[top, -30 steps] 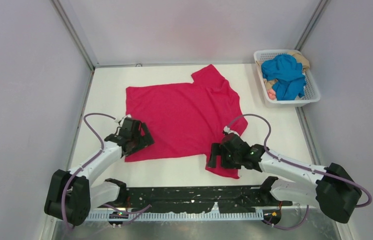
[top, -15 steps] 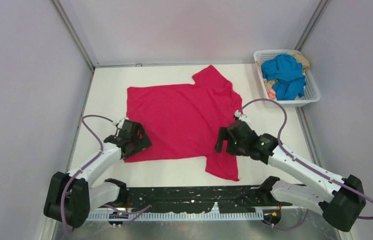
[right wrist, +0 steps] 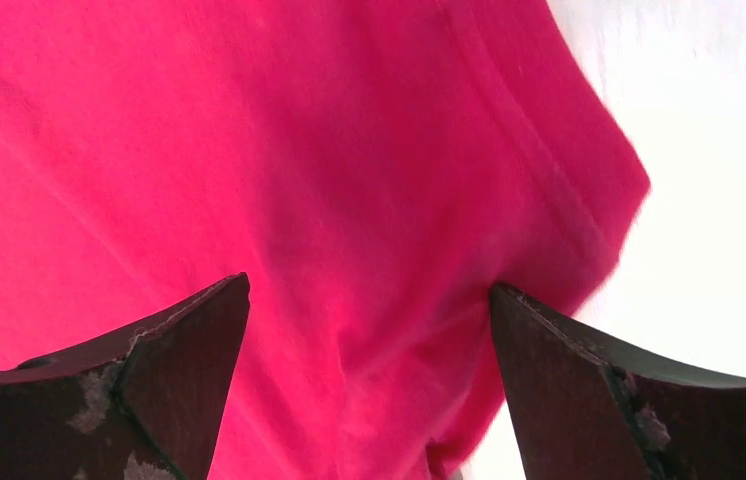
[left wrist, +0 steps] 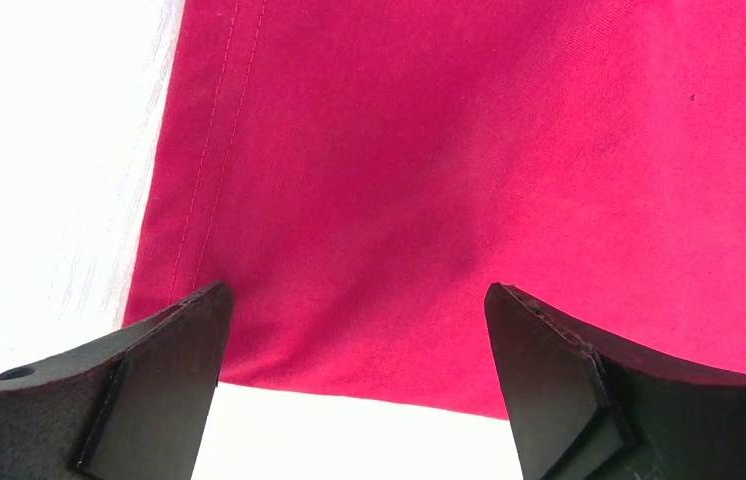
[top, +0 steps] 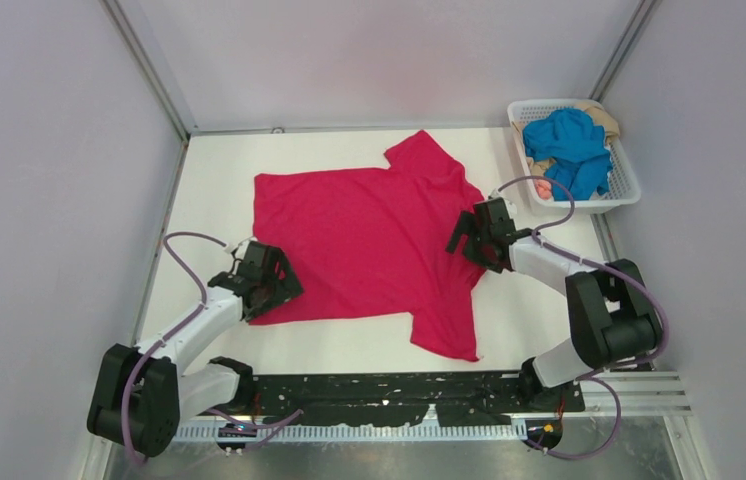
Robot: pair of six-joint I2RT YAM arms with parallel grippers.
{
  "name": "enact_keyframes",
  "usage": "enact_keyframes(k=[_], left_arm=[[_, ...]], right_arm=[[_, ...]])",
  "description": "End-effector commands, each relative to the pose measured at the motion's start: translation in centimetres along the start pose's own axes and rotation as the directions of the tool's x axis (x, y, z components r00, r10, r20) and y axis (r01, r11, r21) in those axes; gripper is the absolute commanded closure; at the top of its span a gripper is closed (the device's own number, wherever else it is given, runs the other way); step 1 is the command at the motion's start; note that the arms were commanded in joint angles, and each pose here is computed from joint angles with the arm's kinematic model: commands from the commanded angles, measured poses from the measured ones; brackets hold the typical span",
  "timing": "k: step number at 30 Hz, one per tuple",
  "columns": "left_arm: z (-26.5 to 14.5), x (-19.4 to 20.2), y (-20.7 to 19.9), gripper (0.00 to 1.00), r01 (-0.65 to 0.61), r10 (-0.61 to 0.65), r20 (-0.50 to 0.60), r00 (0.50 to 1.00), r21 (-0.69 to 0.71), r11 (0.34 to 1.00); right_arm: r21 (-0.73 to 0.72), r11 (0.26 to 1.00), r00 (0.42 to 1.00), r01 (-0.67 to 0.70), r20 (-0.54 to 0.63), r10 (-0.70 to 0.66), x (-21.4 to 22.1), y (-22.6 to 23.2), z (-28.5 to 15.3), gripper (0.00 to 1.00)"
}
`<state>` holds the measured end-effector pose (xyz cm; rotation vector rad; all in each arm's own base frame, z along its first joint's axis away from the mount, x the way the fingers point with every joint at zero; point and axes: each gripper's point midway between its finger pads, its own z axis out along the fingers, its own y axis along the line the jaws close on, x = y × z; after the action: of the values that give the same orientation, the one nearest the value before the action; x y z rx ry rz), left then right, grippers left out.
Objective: Fold and stack the t-shirts
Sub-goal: Flatten out the tshirt
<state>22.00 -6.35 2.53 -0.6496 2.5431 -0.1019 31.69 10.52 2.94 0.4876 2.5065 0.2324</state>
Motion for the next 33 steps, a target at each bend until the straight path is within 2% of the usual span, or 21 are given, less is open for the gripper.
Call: enact_keyframes(k=[1, 5, 10, 17, 22, 27, 33], left_arm=[[0.0, 0.2, 0.6, 0.00, 0.019, -0.019, -0.002, 1.000, -0.026, 0.999], [-0.4, -0.2, 1.0, 0.00, 0.025, -0.024, 0.005, 1.000, -0.050, 0.998], [-0.8, -0.1, 0.9, 0.00, 0.035, -0.035, -0.004, 0.999, -0.041, 0.999], [-1.0, 0.4, 2.1, 0.00, 0.039, -0.040, -0.010, 0.999, -0.078, 0.996], [-1.3, 0.4, 1.9, 0.00, 0.038, -0.038, -0.003, 0.999, -0.051, 0.998], [-1.5, 0.4, 1.9, 0.00, 0.037, -0.037, 0.001, 0.999, -0.041, 0.998], [-3.1, -0.8, 2.4, 0.00, 0.046, -0.043, 0.056, 0.998, -0.055, 0.997]], right_arm=[[-0.060, 0.998, 1.000, -0.011, 0.005, 0.012, -1.4, 1.0, 1.8, 0.05], [0.000, 0.997, 0.996, -0.083, -0.042, 0.083, -0.9, -1.4, 1.5, 0.05], [-0.002, 0.987, 0.979, -0.159, -0.131, 0.158, 1.3, -3.0, 0.7, 0.05], [0.047, 0.982, 0.971, -0.183, -0.144, 0.188, 1.7, -4.5, 0.3, 0.05], [0.055, 0.970, 0.955, -0.237, -0.171, 0.243, 3.5, -5.0, -0.2, 0.05], [0.089, 0.969, 0.965, -0.232, -0.102, 0.241, 3.1, -6.2, -1.2, 0.05], [0.097, 0.984, 0.988, -0.152, 0.021, 0.150, -1.3, -6.0, -2.7, 0.05]])
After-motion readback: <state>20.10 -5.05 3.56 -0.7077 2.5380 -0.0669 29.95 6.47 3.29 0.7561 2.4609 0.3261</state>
